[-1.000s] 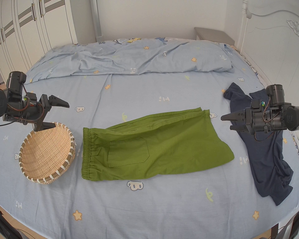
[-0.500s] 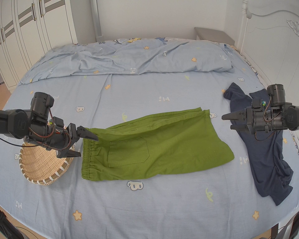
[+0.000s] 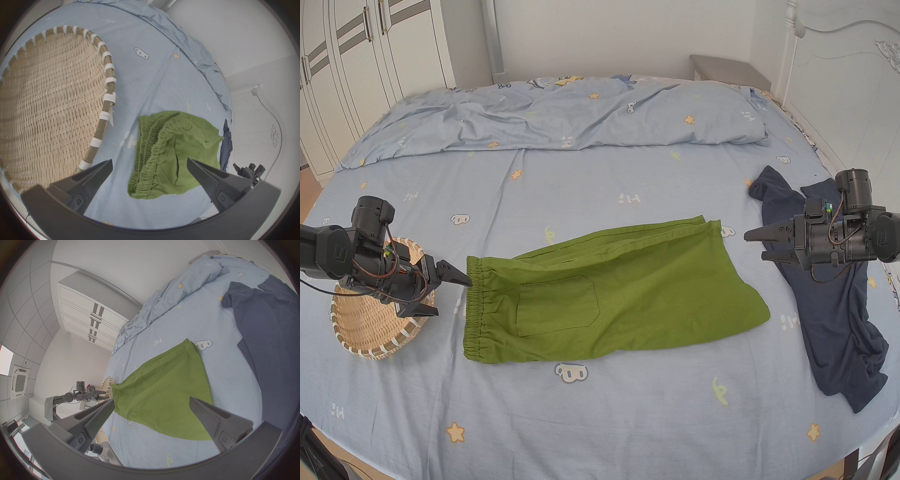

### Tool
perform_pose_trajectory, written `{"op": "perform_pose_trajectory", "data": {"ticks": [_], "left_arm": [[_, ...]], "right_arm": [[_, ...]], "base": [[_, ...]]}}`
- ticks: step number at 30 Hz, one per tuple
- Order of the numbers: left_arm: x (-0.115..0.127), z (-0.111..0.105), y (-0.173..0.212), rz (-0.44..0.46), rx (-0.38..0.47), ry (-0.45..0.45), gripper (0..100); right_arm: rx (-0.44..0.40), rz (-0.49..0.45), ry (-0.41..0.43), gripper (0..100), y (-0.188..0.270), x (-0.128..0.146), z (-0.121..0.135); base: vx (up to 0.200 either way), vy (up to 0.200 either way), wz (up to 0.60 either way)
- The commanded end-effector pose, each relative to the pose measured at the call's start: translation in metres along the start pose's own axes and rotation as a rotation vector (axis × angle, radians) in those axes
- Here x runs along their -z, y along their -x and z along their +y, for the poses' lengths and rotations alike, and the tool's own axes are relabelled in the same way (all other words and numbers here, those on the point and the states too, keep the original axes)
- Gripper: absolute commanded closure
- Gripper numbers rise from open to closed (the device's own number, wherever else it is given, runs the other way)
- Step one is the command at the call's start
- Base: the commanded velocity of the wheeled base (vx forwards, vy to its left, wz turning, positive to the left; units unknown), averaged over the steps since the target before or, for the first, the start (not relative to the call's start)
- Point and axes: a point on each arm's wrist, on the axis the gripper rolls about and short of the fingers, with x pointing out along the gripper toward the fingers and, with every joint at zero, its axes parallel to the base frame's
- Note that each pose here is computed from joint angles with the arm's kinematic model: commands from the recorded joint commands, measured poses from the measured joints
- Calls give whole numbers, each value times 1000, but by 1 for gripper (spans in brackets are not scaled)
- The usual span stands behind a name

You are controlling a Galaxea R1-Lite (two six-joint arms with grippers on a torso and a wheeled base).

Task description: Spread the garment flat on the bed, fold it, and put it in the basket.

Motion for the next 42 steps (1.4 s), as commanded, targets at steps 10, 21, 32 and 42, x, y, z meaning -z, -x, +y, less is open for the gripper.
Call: {"op": "perform_pose_trajectory", "data": {"ticks": [10, 21, 32, 42], "left_arm": [[8, -25, 1, 21, 61, -11, 0], [13, -69, -59, -54, 254, 13, 0], [-2, -39, -108, -111, 166, 69, 0], [1, -16, -91, -158, 78, 118, 0]], "right_arm": [[-2, 7, -3, 0, -2, 1, -1], [-4, 4, 3, 0, -4, 3, -2], [-2, -6, 4, 0, -3, 1, -3], [-1, -5, 1, 0, -4, 1, -4]], "base": [[0, 0, 0], [0, 0, 0], [0, 0, 0], [0, 0, 0]]}}
